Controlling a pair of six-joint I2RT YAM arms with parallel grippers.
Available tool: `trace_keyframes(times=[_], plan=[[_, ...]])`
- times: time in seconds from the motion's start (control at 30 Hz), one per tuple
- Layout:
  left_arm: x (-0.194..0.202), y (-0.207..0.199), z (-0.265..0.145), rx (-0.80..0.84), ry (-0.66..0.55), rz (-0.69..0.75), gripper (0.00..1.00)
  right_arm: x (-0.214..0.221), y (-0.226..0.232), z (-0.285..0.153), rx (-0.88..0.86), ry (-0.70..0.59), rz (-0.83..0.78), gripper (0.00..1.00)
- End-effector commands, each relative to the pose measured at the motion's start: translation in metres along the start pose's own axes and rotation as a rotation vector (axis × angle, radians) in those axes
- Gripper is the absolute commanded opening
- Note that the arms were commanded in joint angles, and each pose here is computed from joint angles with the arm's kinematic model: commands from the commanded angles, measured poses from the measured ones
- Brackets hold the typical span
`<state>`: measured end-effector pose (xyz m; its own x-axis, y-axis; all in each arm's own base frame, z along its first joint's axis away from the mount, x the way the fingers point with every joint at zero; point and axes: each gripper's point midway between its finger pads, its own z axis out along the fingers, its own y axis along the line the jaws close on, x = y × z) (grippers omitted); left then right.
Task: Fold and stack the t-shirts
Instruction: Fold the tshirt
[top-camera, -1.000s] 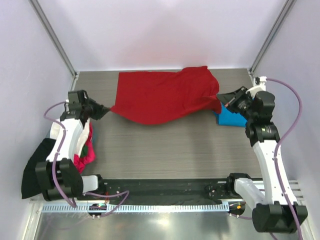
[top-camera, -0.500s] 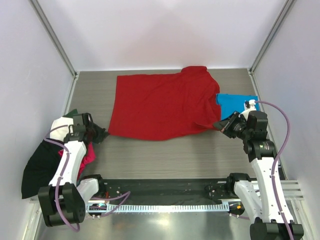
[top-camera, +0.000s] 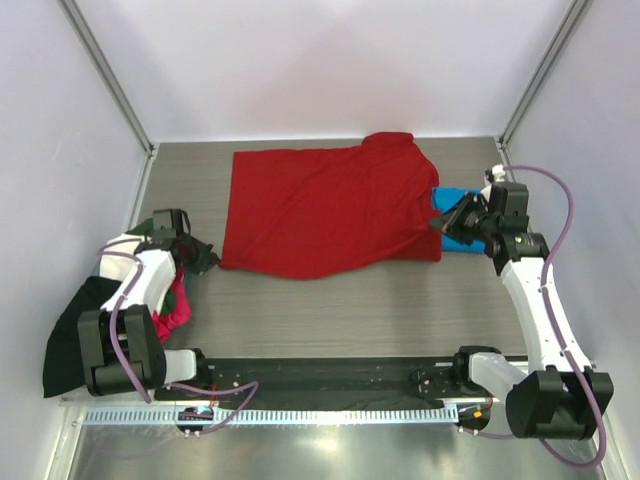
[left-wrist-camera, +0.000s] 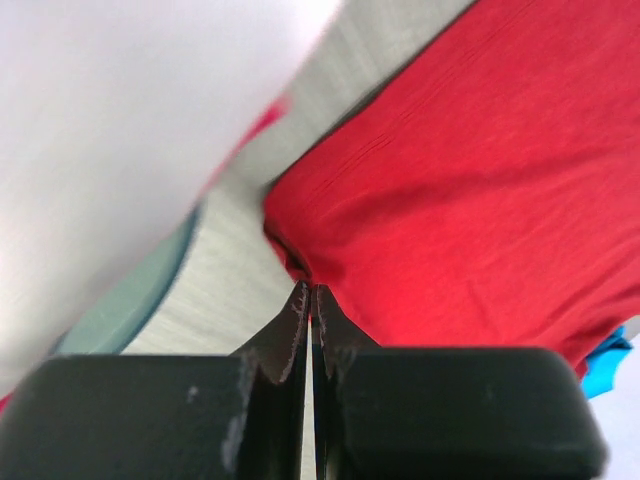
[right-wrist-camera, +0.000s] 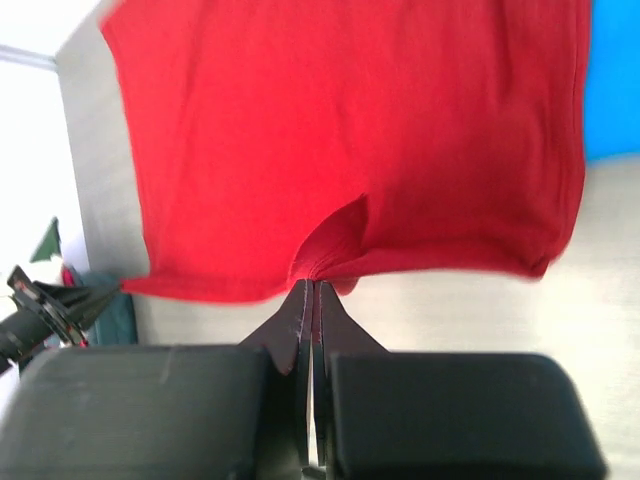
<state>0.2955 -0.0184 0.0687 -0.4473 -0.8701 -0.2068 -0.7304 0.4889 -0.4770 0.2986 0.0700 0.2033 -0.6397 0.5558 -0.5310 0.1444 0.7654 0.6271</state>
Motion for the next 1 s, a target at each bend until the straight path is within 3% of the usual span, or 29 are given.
trace_keyframes(times=[0.0, 0.23, 0.53, 0.97], plan=[[-0.025, -0.035, -0.003, 0.089, -0.059, -0.023, 0.0, -0.053, 0.028, -0.007, -0.037, -0.149, -0.078, 0.01], [-0.038, -0.052, 0.011, 0.077, -0.077, -0.073, 0.0, -0.083, 0.038, 0.018, -0.043, -0.147, -0.071, 0.01], [-0.05, -0.102, 0.034, 0.096, -0.058, -0.082, 0.0, -0.109, 0.04, 0.055, -0.049, -0.134, -0.057, 0.01], [-0.075, -0.114, 0.047, 0.037, -0.119, -0.094, 0.0, -0.139, 0.047, 0.109, -0.098, -0.106, -0.06, 0.03]])
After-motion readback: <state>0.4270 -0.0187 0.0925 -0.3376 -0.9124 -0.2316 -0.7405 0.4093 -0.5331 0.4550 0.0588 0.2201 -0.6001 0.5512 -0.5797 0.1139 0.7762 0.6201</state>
